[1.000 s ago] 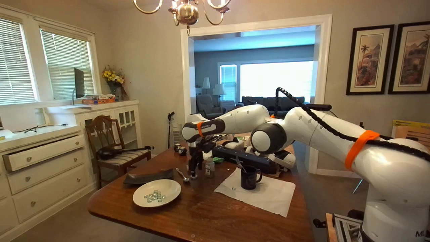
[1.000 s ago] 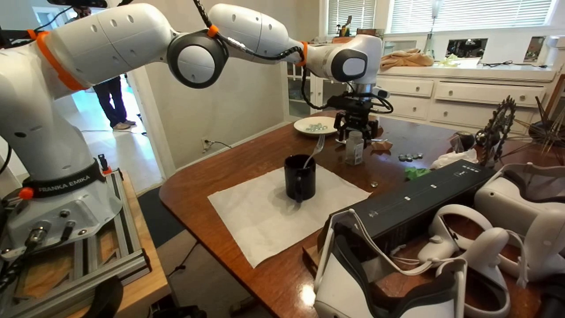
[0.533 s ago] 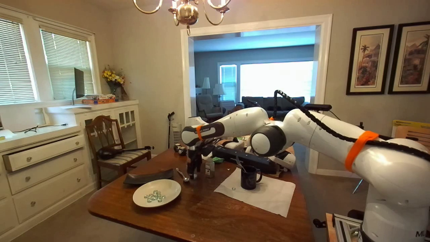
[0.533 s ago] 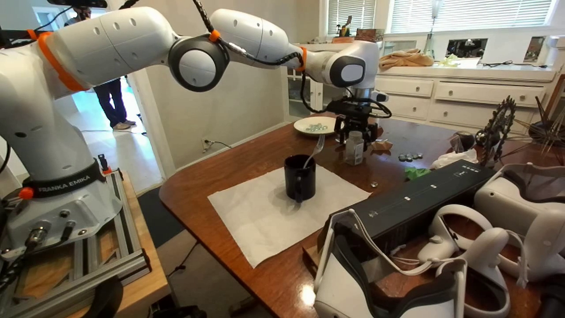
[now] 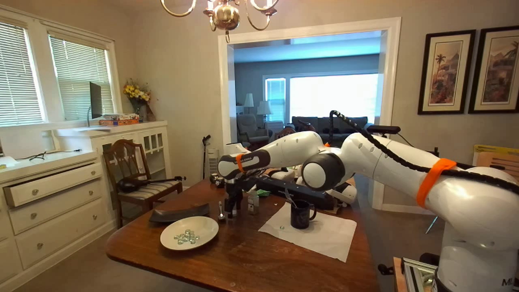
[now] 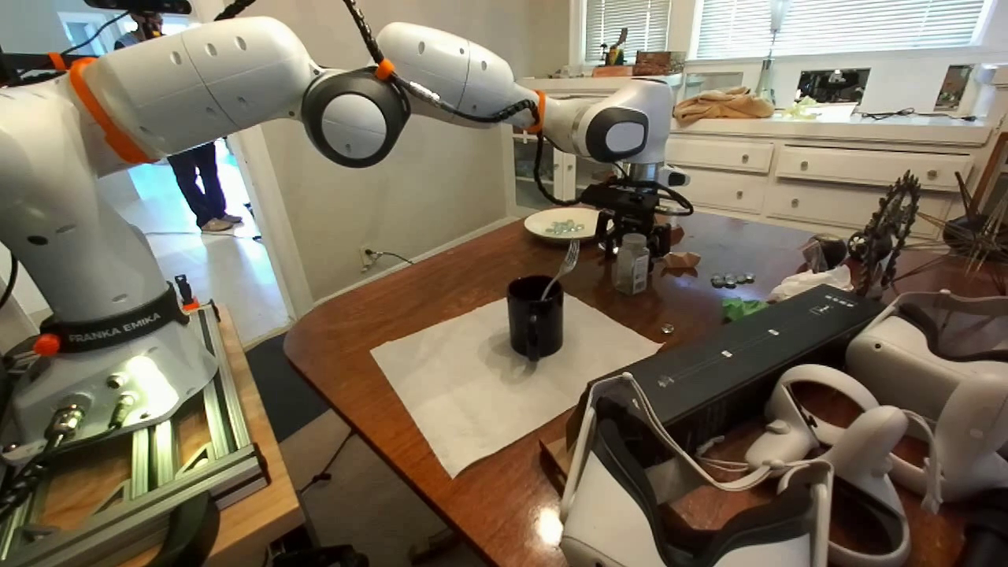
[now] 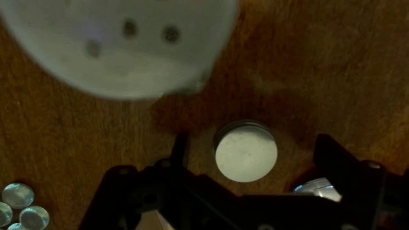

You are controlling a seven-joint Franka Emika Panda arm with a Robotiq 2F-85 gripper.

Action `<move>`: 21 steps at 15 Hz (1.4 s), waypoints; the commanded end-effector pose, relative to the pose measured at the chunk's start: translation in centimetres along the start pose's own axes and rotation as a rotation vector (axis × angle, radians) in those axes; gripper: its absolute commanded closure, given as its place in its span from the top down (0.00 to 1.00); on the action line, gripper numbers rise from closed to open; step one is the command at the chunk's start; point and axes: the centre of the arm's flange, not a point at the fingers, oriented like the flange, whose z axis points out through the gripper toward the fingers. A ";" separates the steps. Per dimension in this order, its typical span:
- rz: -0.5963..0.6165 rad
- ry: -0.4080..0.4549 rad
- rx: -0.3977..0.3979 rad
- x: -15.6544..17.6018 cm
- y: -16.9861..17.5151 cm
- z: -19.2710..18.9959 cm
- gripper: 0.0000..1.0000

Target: Pick up the silver lid and put it on the glass container

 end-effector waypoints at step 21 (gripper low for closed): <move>0.049 -0.023 -0.039 0.4 0.4 0.3 0.23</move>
